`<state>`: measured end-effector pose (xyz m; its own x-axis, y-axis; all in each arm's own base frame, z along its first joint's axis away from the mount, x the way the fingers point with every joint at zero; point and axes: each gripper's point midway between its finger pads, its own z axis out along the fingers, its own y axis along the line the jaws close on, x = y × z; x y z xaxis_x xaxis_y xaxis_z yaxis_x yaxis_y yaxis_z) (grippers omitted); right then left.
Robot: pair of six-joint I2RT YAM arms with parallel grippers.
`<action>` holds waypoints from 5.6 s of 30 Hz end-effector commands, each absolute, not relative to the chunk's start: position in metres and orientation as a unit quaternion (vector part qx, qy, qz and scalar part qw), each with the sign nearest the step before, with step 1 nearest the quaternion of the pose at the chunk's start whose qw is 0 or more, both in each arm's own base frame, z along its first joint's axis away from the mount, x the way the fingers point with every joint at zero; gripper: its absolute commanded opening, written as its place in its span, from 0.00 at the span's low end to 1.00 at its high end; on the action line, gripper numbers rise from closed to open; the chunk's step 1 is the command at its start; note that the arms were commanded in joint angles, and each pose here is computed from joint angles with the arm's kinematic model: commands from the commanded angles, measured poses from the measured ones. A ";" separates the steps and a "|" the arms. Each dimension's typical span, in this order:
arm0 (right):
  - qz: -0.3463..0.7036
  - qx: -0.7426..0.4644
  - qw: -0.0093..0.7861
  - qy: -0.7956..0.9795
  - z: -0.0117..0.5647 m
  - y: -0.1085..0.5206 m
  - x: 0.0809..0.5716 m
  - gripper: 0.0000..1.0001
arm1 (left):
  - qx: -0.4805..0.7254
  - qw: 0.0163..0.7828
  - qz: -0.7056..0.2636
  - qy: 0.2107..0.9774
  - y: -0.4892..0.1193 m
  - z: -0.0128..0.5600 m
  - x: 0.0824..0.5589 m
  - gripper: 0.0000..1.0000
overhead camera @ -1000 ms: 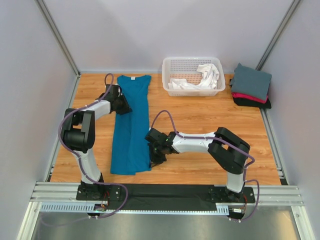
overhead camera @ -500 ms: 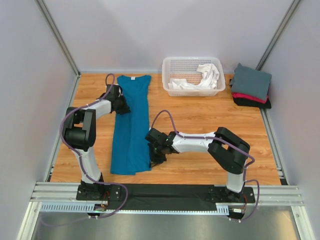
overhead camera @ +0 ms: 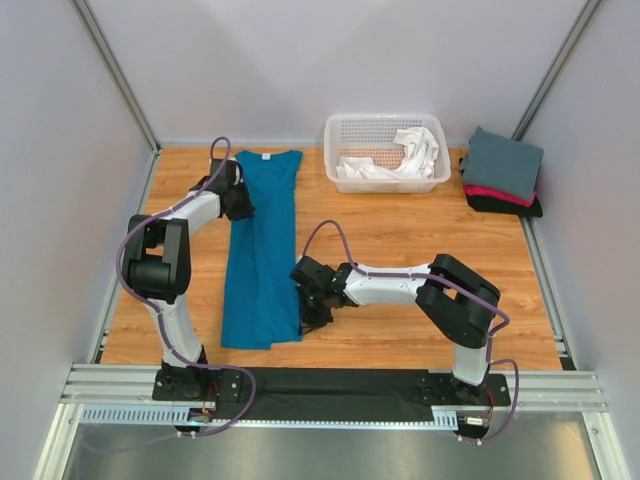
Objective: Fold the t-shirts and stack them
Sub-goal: Fold the tshirt
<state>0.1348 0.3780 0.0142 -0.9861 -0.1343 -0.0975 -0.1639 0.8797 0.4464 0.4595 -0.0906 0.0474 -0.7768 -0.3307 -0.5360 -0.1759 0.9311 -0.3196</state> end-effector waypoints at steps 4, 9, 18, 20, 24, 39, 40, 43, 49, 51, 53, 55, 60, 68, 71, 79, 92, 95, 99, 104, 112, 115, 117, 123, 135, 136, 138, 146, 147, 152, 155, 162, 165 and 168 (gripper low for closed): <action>0.207 -0.072 0.036 0.975 0.005 0.369 0.139 0.00 | -0.110 0.343 -0.093 0.928 -0.076 0.078 0.469 0.00; 0.210 -0.074 0.031 0.974 0.004 0.371 0.138 0.00 | -0.105 0.329 -0.089 0.934 -0.081 0.070 0.464 0.09; 0.214 -0.080 0.024 0.973 0.006 0.370 0.134 0.01 | -0.084 0.338 -0.104 0.932 -0.098 0.104 0.432 0.72; 0.214 -0.082 0.020 0.973 0.005 0.369 0.132 0.00 | -0.094 0.343 -0.115 0.928 -0.098 0.115 0.418 0.70; 0.220 -0.078 0.018 0.972 0.004 0.364 0.127 0.00 | -0.142 0.347 -0.159 0.913 -0.098 0.127 0.353 0.63; 0.235 -0.070 0.009 0.969 0.000 0.352 0.113 0.00 | -0.213 0.276 -0.169 0.922 -0.102 0.066 0.187 0.54; 0.236 -0.069 0.008 0.969 -0.001 0.350 0.111 0.00 | -0.215 0.280 -0.167 0.920 -0.098 0.065 0.181 0.54; 0.238 -0.073 0.010 0.969 -0.001 0.347 0.109 0.01 | -0.233 0.292 -0.135 0.918 -0.081 0.064 0.173 0.58; 0.248 -0.078 0.017 0.966 0.002 0.351 0.112 0.00 | -0.290 0.253 -0.052 0.921 -0.052 0.051 0.148 0.64; 0.246 -0.076 0.023 0.966 0.002 0.351 0.115 0.00 | -0.304 0.235 -0.042 0.922 -0.048 0.044 0.136 0.64; 0.248 -0.074 0.028 0.966 0.005 0.352 0.116 0.00 | -0.315 0.224 -0.058 0.921 -0.054 0.042 0.132 0.64; 0.245 -0.075 0.029 0.966 0.005 0.352 0.117 0.00 | -0.338 0.213 -0.053 0.915 -0.052 0.038 0.123 0.63; 0.240 -0.071 0.028 0.968 0.004 0.350 0.117 0.01 | -0.349 0.196 -0.082 0.913 -0.063 0.037 0.110 0.59; 0.236 -0.071 0.029 0.969 0.005 0.351 0.119 0.00 | -0.368 0.173 -0.096 0.909 -0.066 0.026 0.087 0.48; 0.236 -0.068 0.031 0.969 0.006 0.350 0.120 0.00 | -0.363 0.166 -0.074 0.914 -0.063 0.023 0.088 0.48; 0.232 -0.066 0.031 0.970 0.004 0.348 0.119 0.00 | -0.346 0.160 -0.030 0.924 -0.056 0.021 0.091 0.00; 0.273 -0.060 0.039 0.959 0.038 0.360 0.127 0.00 | -0.299 0.242 -0.028 0.923 -0.054 0.067 0.130 0.00; 0.295 -0.056 0.043 0.953 0.056 0.368 0.133 0.00 | -0.289 0.264 -0.036 0.919 -0.059 0.080 0.144 0.00; 0.316 -0.050 0.066 0.945 0.079 0.372 0.151 0.00 | -0.273 0.305 -0.021 0.912 -0.055 0.102 0.166 0.00; 0.329 -0.040 0.099 0.938 0.111 0.372 0.192 0.01 | -0.257 0.345 -0.003 0.903 -0.057 0.135 0.195 0.00; 0.340 -0.047 0.142 0.928 0.144 0.376 0.261 0.01 | -0.256 0.380 0.013 0.889 -0.062 0.160 0.244 0.00; 0.344 -0.043 0.143 0.927 0.146 0.379 0.285 0.00 | -0.262 0.385 0.014 0.885 -0.063 0.162 0.262 0.00; 0.350 -0.047 0.153 0.923 0.152 0.382 0.300 0.00 | -0.259 0.380 0.016 0.888 -0.064 0.160 0.272 0.00; 0.341 -0.045 0.141 0.928 0.134 0.382 0.335 0.00 | -0.264 0.381 0.007 0.886 -0.060 0.157 0.308 0.00; 0.327 -0.049 0.139 0.933 0.103 0.391 0.380 0.00 | -0.269 0.339 0.031 0.901 -0.058 0.118 0.347 0.00; 0.326 -0.047 0.128 0.936 0.094 0.391 0.380 0.00 | -0.272 0.333 0.037 0.902 -0.055 0.112 0.350 0.00; 0.326 -0.044 0.130 0.936 0.093 0.391 0.386 0.00 | -0.272 0.328 0.035 0.904 -0.055 0.108 0.354 0.00; 0.328 -0.027 0.141 0.934 0.096 0.382 0.407 0.00 | -0.268 0.318 0.033 0.909 -0.058 0.100 0.371 0.00; 0.330 -0.029 0.141 0.933 0.098 0.383 0.406 0.00 | -0.269 0.320 0.036 0.908 -0.058 0.101 0.372 0.00; 0.336 -0.033 0.151 0.929 0.104 0.385 0.410 0.01 | -0.276 0.332 0.040 0.901 -0.051 0.108 0.375 0.00; 0.337 -0.034 0.145 0.930 0.099 0.388 0.412 0.00 | -0.277 0.331 0.048 0.901 -0.048 0.107 0.378 0.00; 0.334 -0.032 0.140 0.932 0.086 0.389 0.422 0.00 | -0.289 0.321 0.056 0.900 -0.041 0.097 0.381 0.00; 0.332 -0.030 0.143 0.932 0.083 0.388 0.427 0.00 | -0.287 0.323 0.055 0.900 -0.041 0.097 0.386 0.00; 0.333 -0.028 0.145 0.931 0.080 0.387 0.433 0.00 | -0.287 0.319 0.054 0.902 -0.044 0.094 0.390 0.00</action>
